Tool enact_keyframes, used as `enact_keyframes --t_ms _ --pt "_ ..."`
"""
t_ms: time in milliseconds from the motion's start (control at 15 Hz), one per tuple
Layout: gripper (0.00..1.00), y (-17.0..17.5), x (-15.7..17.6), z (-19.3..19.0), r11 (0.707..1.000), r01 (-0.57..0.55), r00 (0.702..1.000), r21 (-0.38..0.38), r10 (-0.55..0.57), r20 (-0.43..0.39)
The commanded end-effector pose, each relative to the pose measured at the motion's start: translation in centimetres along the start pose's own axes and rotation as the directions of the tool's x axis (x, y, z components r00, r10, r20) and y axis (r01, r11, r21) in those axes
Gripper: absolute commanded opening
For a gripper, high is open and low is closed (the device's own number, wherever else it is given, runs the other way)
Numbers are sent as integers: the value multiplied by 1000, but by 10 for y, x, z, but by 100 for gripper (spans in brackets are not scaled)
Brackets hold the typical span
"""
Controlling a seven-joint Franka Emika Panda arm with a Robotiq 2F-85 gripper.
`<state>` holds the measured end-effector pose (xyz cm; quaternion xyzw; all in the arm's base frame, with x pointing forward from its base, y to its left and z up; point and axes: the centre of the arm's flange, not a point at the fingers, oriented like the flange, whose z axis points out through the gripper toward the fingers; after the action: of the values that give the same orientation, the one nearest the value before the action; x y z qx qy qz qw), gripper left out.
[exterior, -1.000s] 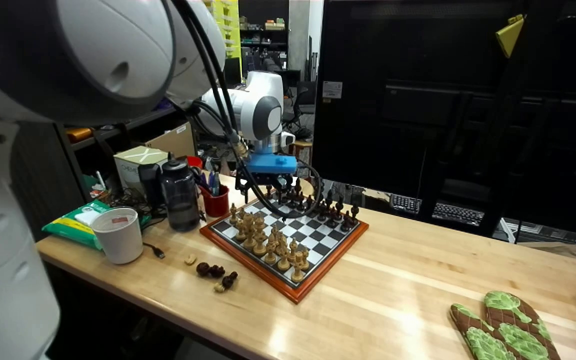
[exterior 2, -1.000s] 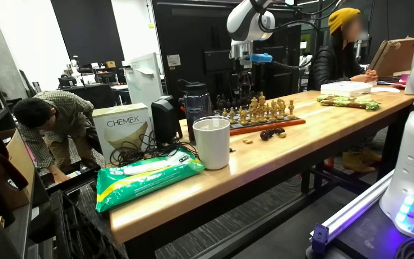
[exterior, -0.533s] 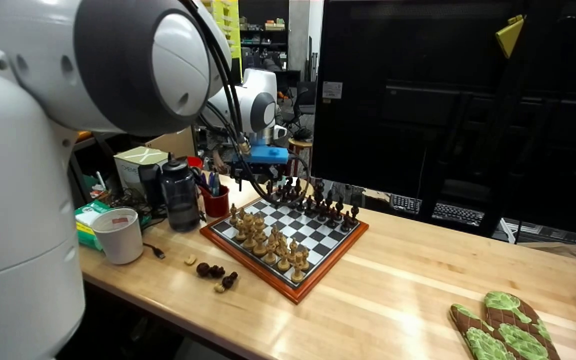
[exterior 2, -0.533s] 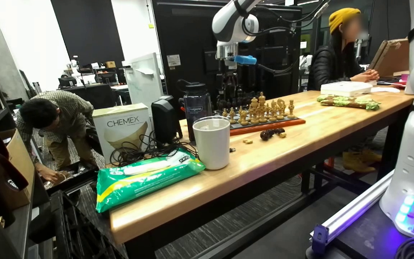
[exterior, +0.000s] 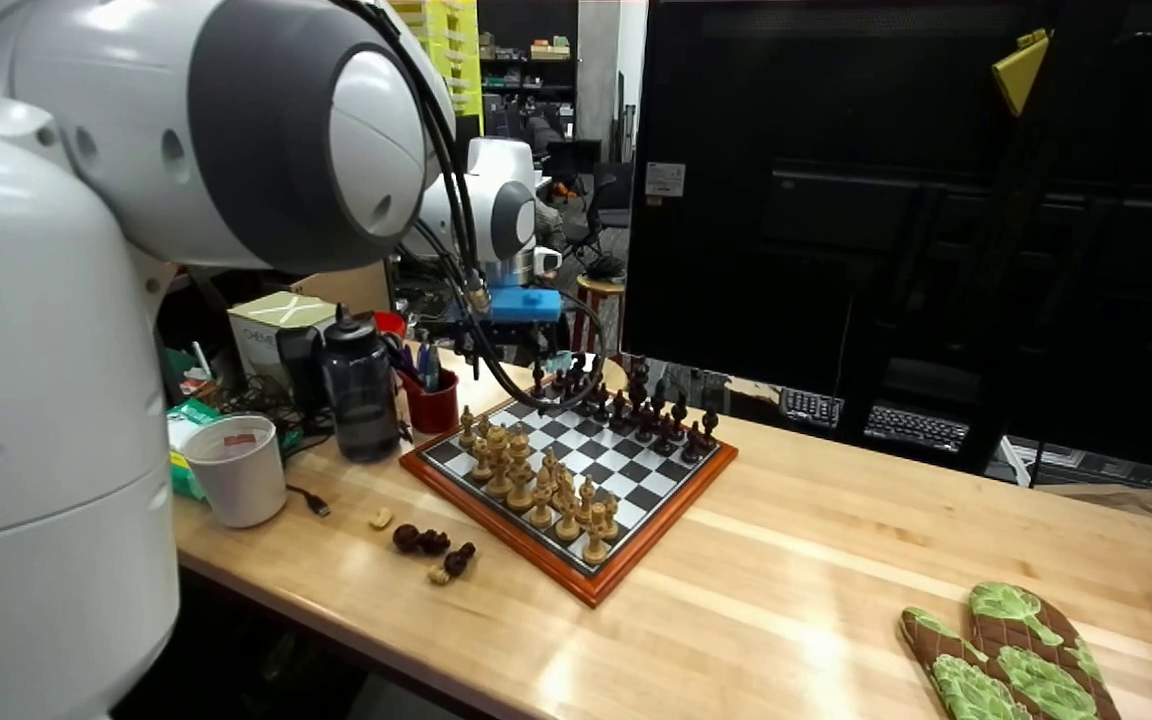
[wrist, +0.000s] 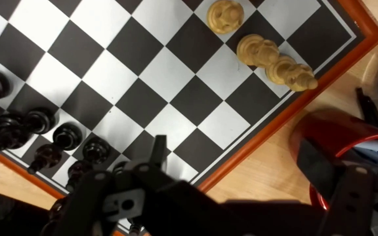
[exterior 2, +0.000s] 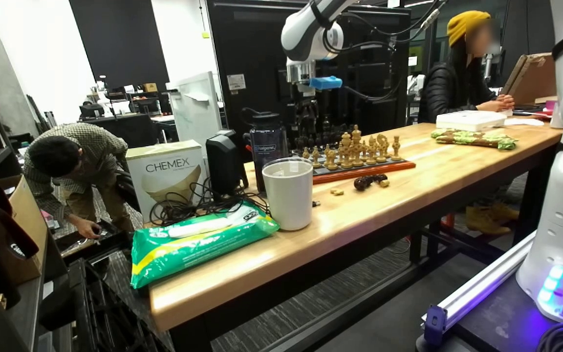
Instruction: Move the first left front black piece backwards
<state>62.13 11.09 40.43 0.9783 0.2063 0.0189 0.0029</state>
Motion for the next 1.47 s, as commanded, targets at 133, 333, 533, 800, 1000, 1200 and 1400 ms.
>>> enact_keyframes --t_ms 133,333,533,800,1000,1200,1400 --pt "100 -4 20 21 996 -87 996 28 88 -28" --pt "100 -6 34 35 989 -143 988 29 145 -58" --pt "100 -7 47 42 981 -191 978 17 192 -84" --pt "100 -14 63 47 967 -254 961 28 255 -109" --pt "100 -23 70 49 955 -295 948 25 296 -117" --pt "100 -30 74 46 949 -316 941 13 316 -122" --pt "100 -35 80 39 951 -308 944 -18 303 -131"
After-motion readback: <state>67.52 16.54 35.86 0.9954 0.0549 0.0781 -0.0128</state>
